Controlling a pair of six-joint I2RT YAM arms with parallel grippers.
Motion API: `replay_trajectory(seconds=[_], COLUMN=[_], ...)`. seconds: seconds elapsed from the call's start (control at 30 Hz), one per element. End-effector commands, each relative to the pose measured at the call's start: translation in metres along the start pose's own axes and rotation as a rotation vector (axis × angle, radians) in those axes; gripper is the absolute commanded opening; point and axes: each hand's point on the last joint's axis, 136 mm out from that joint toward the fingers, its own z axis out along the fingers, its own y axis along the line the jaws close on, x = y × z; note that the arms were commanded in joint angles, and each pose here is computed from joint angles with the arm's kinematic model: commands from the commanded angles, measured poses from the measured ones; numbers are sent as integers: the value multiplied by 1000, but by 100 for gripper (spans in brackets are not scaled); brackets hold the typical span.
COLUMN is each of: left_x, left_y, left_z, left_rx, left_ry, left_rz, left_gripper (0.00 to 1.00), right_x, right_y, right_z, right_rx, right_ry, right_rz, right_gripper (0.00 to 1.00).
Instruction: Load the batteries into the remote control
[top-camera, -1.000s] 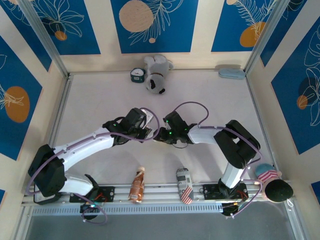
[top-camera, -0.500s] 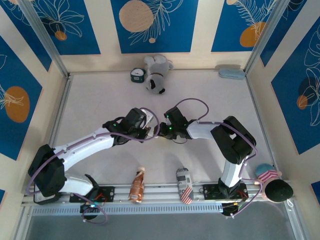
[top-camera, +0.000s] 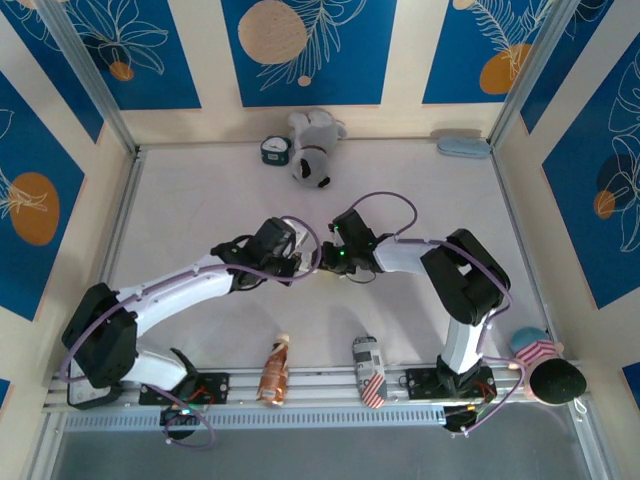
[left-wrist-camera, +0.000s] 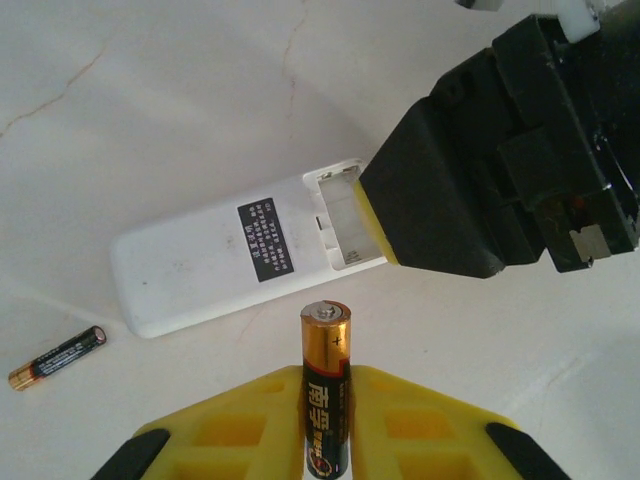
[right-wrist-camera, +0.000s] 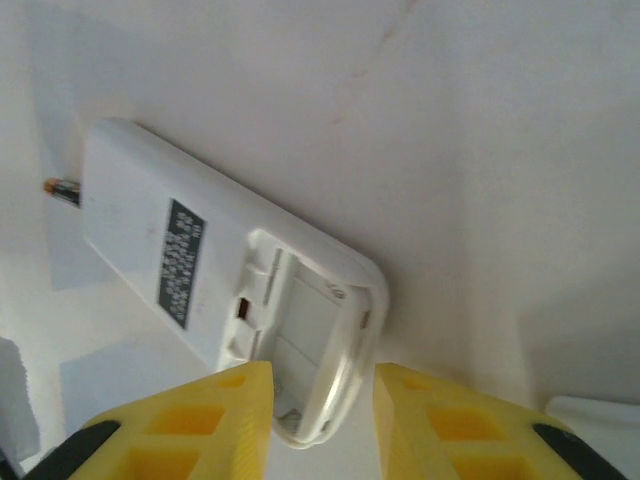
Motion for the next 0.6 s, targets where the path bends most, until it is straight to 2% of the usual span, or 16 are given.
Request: replay_trajectory(seconds=[0.0, 0.17, 0.57], left_x=[-5, -6, -15], left_y=[-1, -3, -11], left_z=[4, 9, 33], left_rx=[16, 20, 43], left_ry=[-17, -13, -17], left_rz=[-46, -59, -128], left_gripper=[17, 17, 17], right_x=[1, 0, 2], right_y=[-4, -8, -12], right_z=[3, 7, 8], right_rx=[20, 35, 23], right_ry=[22, 24, 22], right_rz=[-7, -3, 5], right_gripper=[34, 30, 29])
